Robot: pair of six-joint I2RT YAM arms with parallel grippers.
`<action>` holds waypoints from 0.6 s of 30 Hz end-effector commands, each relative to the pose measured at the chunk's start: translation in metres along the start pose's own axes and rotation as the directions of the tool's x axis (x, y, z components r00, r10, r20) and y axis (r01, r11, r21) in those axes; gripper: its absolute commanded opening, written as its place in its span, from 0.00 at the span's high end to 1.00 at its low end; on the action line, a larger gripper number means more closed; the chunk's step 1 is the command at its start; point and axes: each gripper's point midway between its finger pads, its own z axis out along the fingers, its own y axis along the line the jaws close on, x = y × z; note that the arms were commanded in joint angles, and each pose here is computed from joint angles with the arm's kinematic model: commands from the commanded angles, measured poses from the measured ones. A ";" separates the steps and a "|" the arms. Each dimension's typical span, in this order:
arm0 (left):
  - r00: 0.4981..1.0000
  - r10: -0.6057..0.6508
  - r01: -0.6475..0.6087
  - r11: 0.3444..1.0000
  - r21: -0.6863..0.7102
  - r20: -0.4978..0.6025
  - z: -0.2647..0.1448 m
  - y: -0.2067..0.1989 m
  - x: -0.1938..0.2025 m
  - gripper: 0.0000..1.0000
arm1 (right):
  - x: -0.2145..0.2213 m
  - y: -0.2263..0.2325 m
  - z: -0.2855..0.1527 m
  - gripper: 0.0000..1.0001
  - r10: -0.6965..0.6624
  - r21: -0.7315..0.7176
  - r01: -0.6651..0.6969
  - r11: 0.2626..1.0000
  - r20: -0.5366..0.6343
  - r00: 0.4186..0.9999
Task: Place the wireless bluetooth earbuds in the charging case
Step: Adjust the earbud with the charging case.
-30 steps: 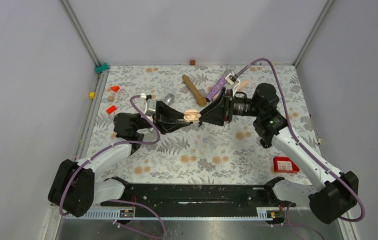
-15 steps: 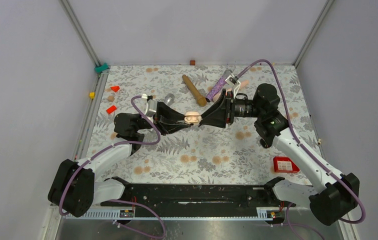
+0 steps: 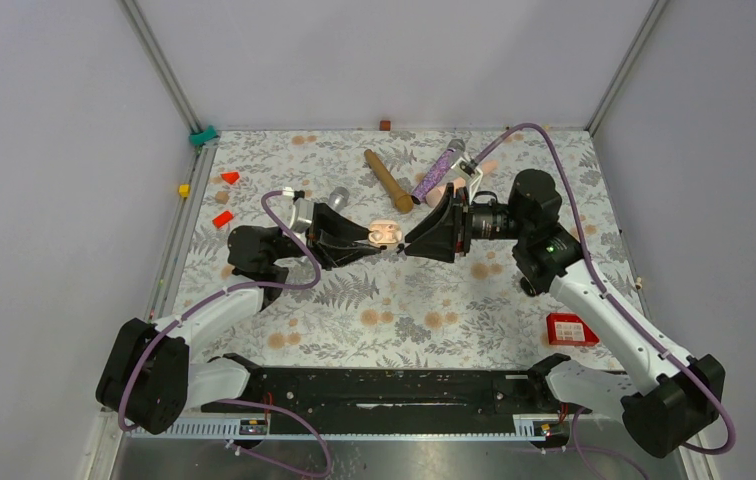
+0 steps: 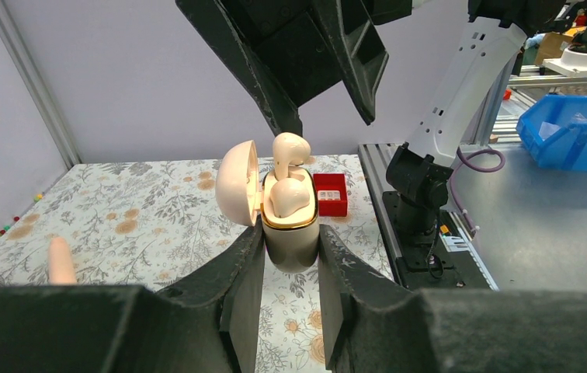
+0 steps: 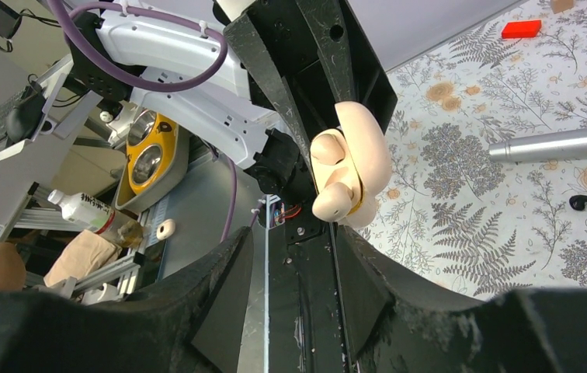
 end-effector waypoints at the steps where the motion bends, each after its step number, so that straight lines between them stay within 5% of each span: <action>1: 0.998 0.055 -0.055 0.998 0.001 0.035 0.002 0.000 -0.014 1.00 | -0.017 0.011 0.004 0.49 -0.055 -0.033 0.055 0.998 0.024 0.998; 18: 0.998 0.052 -0.052 0.999 0.001 0.033 0.002 0.001 -0.012 1.00 | -0.017 0.031 0.017 0.48 -0.052 -0.106 0.054 0.993 0.018 0.998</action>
